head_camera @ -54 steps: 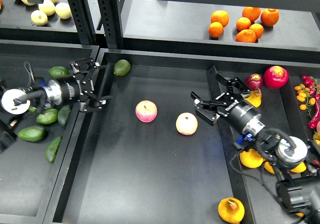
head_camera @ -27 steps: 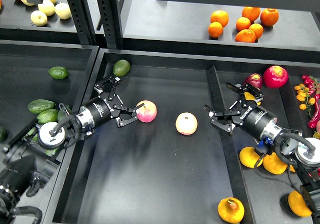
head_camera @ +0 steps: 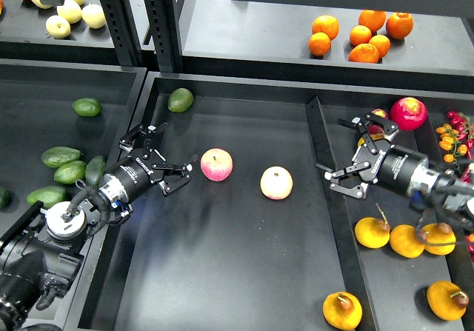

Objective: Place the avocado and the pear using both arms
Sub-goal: 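Move the right gripper down into the orange fruit bin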

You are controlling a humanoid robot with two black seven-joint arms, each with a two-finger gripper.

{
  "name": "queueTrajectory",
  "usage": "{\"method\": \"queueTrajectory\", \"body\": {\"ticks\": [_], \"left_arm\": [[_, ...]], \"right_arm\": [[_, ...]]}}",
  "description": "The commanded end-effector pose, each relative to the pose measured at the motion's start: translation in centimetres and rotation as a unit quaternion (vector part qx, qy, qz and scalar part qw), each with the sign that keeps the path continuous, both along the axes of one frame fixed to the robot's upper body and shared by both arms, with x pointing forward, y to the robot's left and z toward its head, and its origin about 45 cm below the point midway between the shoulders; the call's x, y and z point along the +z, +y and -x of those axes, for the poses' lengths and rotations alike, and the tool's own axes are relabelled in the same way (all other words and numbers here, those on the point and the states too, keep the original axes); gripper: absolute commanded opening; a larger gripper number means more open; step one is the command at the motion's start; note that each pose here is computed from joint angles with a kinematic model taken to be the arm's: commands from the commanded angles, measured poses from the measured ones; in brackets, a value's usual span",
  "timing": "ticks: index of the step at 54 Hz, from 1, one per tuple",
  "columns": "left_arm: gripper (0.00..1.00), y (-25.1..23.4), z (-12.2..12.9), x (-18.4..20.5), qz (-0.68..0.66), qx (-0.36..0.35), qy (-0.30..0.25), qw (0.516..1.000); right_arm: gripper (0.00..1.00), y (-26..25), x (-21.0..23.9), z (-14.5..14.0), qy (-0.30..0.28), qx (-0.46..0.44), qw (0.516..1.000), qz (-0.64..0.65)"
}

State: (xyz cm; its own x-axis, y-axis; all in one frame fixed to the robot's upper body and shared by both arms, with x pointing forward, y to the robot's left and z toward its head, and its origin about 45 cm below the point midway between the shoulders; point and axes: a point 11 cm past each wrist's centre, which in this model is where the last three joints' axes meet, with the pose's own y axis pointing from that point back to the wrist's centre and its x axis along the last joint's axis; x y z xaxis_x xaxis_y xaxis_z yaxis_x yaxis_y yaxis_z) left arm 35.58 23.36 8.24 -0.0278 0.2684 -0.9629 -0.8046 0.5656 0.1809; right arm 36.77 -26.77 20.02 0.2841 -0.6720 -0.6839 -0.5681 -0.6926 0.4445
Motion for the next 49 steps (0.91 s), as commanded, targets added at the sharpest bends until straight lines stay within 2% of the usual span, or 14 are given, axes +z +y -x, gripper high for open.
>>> {"method": "queueTrajectory", "body": {"ticks": [1,15,29,49], "left_arm": [[0.99,0.3,1.0,-0.7,0.012,0.009,0.01,1.0],[0.99,1.0,2.8,-1.1,0.035,0.03,0.011,0.999],[0.99,1.7,6.5,-3.4,0.038,0.043,0.044,0.997],[0.99,1.7,7.3,-3.7,0.04,0.045,0.048,0.997]], "right_arm": [[1.0,0.5,1.1,-0.2,-0.021,0.054,0.998,0.036],[1.0,2.5,1.5,0.7,-0.048,0.197,0.974,0.104],[1.0,2.8,-2.2,3.9,-0.03,0.305,0.937,0.168],[1.0,0.8,-5.2,6.0,0.006,0.406,0.864,0.299]]}}
